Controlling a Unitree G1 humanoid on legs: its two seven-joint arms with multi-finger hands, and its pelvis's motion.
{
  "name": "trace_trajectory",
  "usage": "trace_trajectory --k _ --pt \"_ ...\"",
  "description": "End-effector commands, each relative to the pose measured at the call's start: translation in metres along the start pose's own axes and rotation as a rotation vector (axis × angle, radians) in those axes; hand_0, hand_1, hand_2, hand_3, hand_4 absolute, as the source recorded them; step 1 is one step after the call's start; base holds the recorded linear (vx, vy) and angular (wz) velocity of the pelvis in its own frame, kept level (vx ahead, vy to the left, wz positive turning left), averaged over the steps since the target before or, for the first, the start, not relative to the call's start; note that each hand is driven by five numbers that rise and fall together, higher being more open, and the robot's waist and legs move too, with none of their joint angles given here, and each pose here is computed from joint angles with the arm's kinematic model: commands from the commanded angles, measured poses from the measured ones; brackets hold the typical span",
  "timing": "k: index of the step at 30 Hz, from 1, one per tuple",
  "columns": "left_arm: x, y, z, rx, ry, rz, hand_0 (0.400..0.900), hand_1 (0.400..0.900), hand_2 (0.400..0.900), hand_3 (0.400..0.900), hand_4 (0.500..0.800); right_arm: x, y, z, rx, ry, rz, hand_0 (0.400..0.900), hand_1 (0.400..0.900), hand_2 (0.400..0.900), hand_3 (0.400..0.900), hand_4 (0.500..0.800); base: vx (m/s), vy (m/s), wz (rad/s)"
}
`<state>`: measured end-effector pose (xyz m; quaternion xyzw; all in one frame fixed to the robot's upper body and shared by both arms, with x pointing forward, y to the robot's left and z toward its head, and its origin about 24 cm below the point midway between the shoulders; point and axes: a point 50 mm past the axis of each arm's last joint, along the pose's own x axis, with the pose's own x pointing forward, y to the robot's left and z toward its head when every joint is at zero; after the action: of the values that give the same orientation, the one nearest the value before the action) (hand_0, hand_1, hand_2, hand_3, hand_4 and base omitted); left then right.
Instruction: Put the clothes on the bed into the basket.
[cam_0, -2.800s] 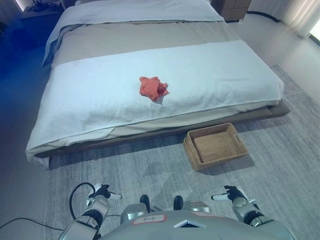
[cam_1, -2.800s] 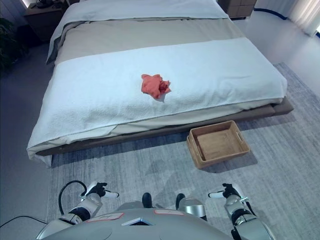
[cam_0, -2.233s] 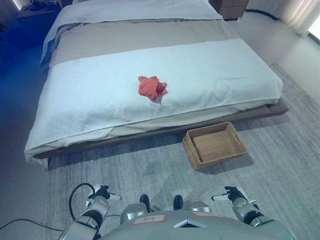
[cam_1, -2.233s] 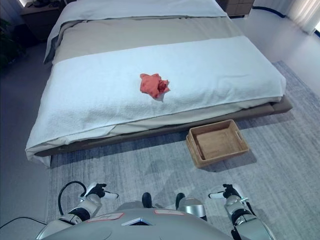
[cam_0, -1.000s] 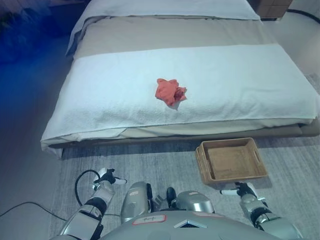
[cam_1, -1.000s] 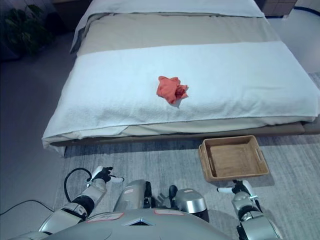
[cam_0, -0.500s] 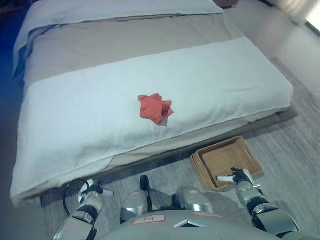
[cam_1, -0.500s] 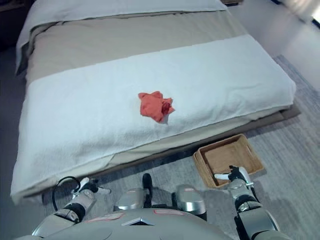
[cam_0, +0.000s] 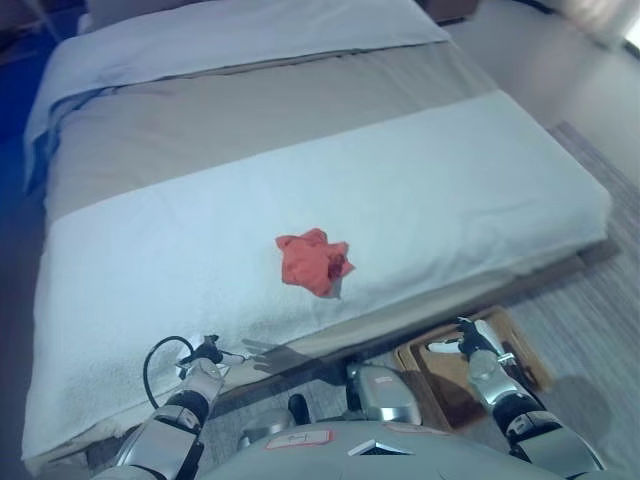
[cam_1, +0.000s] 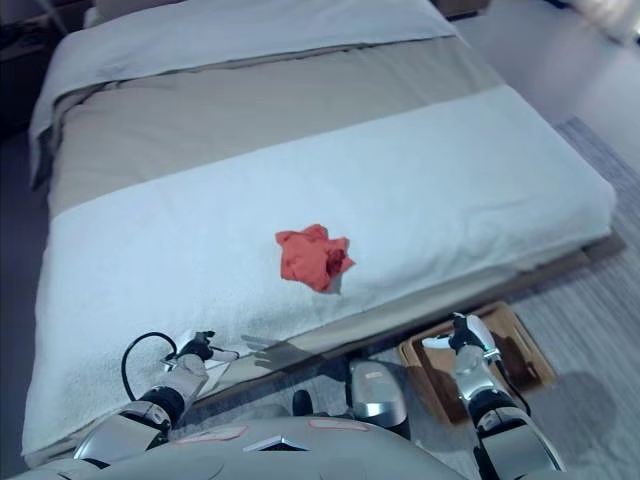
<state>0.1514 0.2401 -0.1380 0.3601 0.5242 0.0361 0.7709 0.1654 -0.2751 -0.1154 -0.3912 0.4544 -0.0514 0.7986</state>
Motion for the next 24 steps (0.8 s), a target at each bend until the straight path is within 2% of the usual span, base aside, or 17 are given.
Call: trace_trajectory --k 1,5,9,10,11,13,15,20,24 --pt "0.003 0.023 0.013 0.031 -0.062 0.117 0.900 0.900 0.900 0.900 0.800 0.010 -0.069 0.045 -0.126 -0.179 -0.247 0.900 0.900 0.900 0.900 0.800 0.224 -0.222 -0.13" --pt "0.003 0.017 -0.009 0.034 0.016 0.103 0.900 0.900 0.900 0.900 0.800 0.010 -0.081 0.051 -0.159 -0.212 -0.270 0.900 0.900 0.900 0.900 0.800 0.339 -0.132 -0.02" --pt "0.001 0.006 -0.035 0.054 0.106 0.069 0.900 0.900 0.900 0.900 0.800 0.000 -0.084 0.088 -0.203 -0.396 -0.241 0.900 0.900 0.900 0.900 0.800 0.292 0.051 -0.09" --pt "0.000 0.005 -0.041 0.074 0.125 0.068 0.900 0.900 0.900 0.900 0.800 -0.007 -0.082 0.105 -0.239 -0.488 -0.220 0.900 0.900 0.900 0.900 0.800 0.176 0.063 -0.10" --pt "0.000 0.004 -0.041 0.074 0.124 0.068 0.900 0.900 0.900 0.900 0.800 -0.007 -0.082 0.105 -0.239 -0.488 -0.220 0.900 0.900 0.900 0.900 0.800 0.201 0.099 -0.10" --pt "-0.004 0.005 -0.071 0.061 0.258 0.091 0.900 0.900 0.900 0.900 0.800 -0.009 -0.058 0.113 -0.320 -0.531 -0.144 0.900 0.900 0.900 0.900 0.800 0.128 0.073 -0.06" --pt "-0.005 0.009 -0.081 0.053 0.300 0.112 0.900 0.900 0.900 0.900 0.800 -0.012 -0.045 0.120 -0.357 -0.567 -0.113 0.900 0.900 0.900 0.900 0.800 0.071 0.020 0.05" --pt "0.000 0.025 -0.069 -0.012 0.289 0.210 0.900 0.900 0.900 0.900 0.800 -0.027 -0.026 0.169 -0.388 -0.727 -0.117 0.900 0.900 0.900 0.900 0.800 -0.061 0.046 -0.02" --pt "-0.001 0.029 -0.072 -0.031 0.309 0.238 0.900 0.900 0.900 0.900 0.800 -0.036 -0.020 0.191 -0.379 -0.798 -0.122 0.900 0.900 0.900 0.900 0.800 -0.041 0.058 -0.01"
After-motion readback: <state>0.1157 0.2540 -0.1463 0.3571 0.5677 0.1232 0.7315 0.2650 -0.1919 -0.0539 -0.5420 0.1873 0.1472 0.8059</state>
